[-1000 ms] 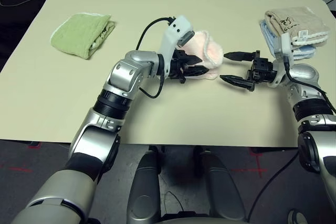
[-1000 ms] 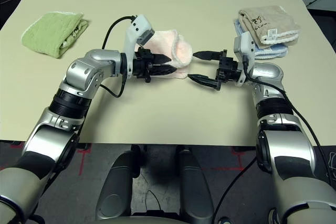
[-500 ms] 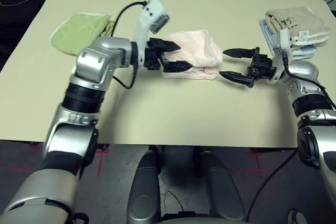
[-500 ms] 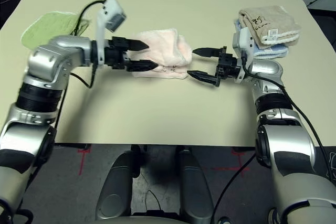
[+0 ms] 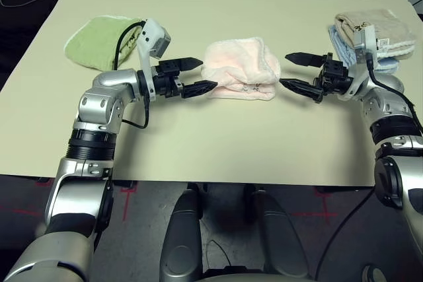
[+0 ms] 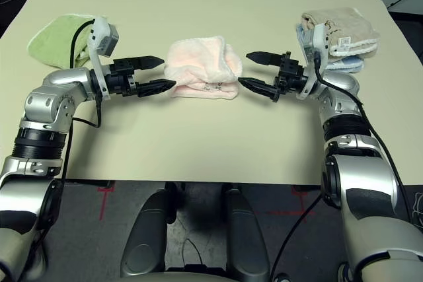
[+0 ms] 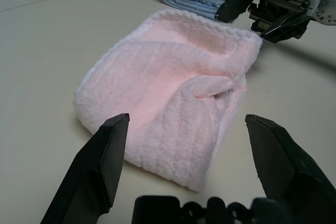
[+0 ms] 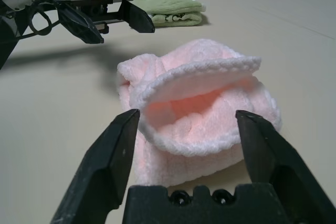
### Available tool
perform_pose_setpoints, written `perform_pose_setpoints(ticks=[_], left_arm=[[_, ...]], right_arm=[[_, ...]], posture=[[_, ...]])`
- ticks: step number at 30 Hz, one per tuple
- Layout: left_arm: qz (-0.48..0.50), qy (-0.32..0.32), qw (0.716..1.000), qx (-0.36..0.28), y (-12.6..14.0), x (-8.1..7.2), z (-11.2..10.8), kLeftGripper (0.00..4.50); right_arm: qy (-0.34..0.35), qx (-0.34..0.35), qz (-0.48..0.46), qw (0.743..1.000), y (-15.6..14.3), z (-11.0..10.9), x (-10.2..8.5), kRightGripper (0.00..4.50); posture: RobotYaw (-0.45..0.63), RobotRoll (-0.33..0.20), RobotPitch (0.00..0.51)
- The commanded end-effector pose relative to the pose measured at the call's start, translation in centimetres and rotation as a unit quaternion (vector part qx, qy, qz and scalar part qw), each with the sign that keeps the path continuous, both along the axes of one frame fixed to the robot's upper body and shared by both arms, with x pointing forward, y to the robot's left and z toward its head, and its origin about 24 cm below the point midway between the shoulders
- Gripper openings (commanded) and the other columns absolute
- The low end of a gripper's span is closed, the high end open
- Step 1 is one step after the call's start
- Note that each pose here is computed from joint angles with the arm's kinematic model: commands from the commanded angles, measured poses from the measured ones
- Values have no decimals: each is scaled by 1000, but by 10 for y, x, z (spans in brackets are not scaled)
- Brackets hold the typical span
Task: Fold the towel and set it aside.
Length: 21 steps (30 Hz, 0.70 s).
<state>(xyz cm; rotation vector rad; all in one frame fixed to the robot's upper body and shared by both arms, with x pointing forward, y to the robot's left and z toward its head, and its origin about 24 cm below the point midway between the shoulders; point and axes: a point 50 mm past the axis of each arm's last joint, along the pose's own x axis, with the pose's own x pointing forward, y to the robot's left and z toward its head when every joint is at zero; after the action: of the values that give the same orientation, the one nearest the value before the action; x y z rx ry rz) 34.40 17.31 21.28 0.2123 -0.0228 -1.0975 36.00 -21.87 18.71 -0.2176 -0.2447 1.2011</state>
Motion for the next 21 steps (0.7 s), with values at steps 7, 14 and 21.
perform_pose_setpoints(ticks=[7, 14, 21], left_arm=[[-22, -12, 999, 21, 9, 3, -5, 4500], [-56, -10, 997, 51, 11, 1, -8, 4500], [-80, -44, 994, 68, 9, -1, -9, 2708]], right_arm=[[0, -18, 10, 1000, -6, -6, -6, 230], [2, -20, 10, 1000, -7, -8, -8, 59], [0, -19, 12, 1000, -5, -7, -8, 0]], posture=[[49, 0, 246], [43, 0, 241], [42, 0, 238]])
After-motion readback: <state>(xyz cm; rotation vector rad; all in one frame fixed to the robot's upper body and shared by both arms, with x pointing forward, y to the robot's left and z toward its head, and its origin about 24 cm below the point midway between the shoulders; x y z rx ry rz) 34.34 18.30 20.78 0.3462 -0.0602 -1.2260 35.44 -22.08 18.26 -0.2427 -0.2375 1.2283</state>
